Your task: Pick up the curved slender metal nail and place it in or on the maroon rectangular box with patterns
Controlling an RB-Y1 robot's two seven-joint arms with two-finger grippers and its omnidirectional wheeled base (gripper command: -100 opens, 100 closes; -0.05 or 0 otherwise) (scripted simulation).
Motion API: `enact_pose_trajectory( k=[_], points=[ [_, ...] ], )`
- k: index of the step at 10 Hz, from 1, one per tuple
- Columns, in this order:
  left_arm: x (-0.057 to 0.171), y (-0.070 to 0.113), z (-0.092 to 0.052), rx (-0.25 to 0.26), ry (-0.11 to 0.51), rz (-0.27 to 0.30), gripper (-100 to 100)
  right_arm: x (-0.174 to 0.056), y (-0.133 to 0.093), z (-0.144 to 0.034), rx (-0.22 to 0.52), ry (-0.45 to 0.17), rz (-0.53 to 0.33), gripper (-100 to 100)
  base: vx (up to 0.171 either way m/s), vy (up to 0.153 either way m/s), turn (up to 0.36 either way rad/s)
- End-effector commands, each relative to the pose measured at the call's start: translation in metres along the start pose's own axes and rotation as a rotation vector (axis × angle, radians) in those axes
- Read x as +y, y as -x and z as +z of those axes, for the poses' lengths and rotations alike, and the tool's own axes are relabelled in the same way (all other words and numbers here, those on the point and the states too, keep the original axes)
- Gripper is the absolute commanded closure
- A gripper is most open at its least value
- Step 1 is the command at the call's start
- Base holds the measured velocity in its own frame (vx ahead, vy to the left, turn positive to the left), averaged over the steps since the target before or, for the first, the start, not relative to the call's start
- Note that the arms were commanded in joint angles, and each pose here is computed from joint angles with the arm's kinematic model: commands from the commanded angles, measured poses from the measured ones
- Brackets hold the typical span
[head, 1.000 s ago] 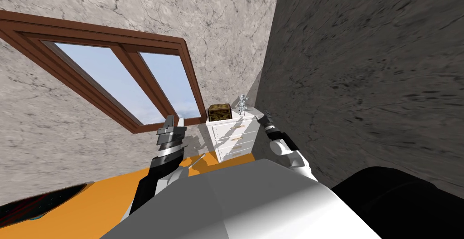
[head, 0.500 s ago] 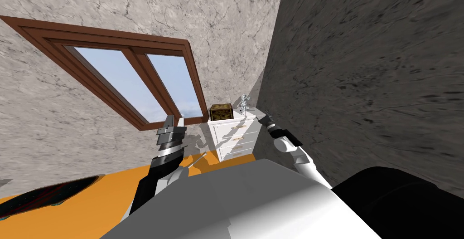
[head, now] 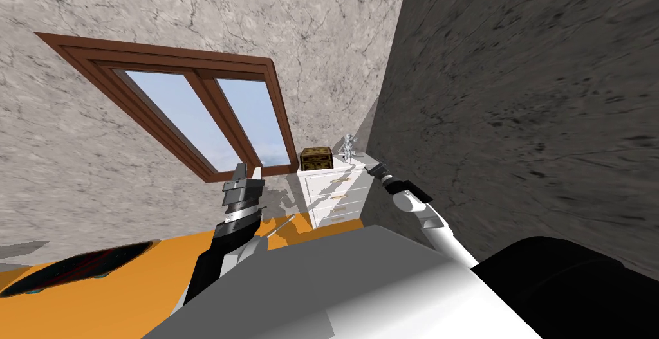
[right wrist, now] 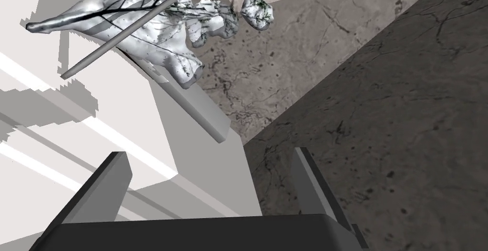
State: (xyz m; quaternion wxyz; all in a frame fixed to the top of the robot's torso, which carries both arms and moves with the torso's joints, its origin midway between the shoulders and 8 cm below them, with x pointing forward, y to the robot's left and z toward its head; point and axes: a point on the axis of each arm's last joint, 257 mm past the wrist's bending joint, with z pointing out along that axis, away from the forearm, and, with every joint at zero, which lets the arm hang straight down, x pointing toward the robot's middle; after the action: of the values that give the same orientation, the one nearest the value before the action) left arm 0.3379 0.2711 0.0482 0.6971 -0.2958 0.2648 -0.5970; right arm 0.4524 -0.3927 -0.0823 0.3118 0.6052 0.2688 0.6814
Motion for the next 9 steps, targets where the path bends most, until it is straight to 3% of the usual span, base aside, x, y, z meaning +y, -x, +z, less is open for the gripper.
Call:
enact_pose_trajectory(
  k=[1,9],
  points=[
    [0.000,0.000,0.000,0.000,0.000,0.000,0,-0.004,0.005,0.000,-0.014,-0.032,0.045,-100,-0.002,0.001,0.052],
    [0.000,0.000,0.000,0.000,0.000,0.000,0,-0.006,0.036,-0.001,-0.104,-0.197,0.336,-100,0.003,-0.001,0.072]
  ],
)
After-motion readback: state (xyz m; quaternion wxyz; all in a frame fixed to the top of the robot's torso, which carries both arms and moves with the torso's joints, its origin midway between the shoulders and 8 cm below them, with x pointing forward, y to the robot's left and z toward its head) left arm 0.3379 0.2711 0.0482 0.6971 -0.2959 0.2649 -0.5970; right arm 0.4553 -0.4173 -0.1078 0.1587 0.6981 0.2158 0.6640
